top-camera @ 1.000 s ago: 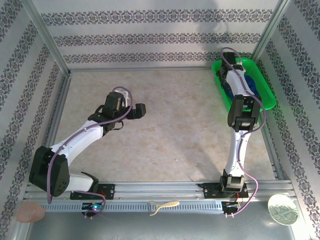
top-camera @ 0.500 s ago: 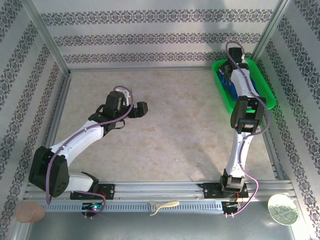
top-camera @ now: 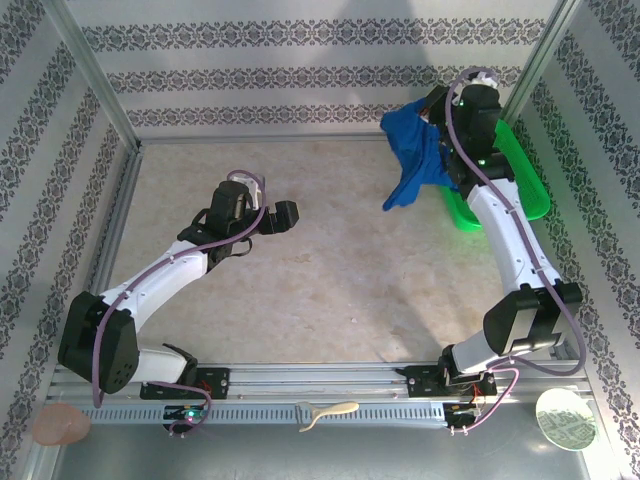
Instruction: Fold the inside-out t-shirt
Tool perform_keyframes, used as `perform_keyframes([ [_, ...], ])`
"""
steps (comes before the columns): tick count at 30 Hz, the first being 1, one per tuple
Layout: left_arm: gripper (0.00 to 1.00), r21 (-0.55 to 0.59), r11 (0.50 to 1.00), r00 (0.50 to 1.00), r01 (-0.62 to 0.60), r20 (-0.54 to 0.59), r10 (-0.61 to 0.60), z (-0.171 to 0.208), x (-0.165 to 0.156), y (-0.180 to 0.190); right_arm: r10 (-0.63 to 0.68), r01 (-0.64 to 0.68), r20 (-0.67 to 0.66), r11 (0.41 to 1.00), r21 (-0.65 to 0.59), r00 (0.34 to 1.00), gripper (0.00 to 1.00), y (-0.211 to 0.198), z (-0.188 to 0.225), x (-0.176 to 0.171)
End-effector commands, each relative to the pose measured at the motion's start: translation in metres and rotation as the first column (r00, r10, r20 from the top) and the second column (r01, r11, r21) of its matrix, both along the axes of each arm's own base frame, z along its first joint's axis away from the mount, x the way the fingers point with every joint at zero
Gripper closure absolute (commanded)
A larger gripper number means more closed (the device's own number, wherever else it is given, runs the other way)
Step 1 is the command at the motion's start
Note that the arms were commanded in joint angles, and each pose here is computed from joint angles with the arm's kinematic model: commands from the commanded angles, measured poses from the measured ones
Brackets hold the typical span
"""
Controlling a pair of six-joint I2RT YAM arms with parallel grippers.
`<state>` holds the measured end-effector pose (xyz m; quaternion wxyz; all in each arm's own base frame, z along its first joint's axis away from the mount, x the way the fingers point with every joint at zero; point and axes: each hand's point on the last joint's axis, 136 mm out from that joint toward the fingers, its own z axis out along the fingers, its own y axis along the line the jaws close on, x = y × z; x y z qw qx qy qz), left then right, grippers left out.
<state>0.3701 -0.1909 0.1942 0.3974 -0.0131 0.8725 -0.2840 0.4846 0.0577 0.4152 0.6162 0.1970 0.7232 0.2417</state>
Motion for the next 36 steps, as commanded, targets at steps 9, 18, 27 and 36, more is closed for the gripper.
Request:
perform_keyframes([
  [9,0.01,-0.171,0.982,0.988,0.078,0.145,-0.053,0.060,-0.001,-0.023,0.426,-0.414,0.303,0.904,-0.108,0.852,1.00,0.120,0.135,-0.096],
  [18,0.01,-0.228,0.968,0.979,0.101,0.196,-0.056,0.081,-0.002,-0.027,0.521,-0.524,0.276,0.849,-0.071,0.807,1.00,0.169,0.132,-0.090],
  [27,0.01,-0.243,0.969,0.973,0.035,0.231,0.022,0.074,0.011,-0.019,0.603,-0.616,0.161,0.787,0.037,0.781,1.00,0.210,0.063,-0.078],
  [36,0.01,-0.386,0.920,0.970,0.065,0.242,0.033,0.076,0.036,-0.039,0.624,-0.634,0.122,0.770,0.068,0.772,1.00,0.213,0.041,-0.094],
])
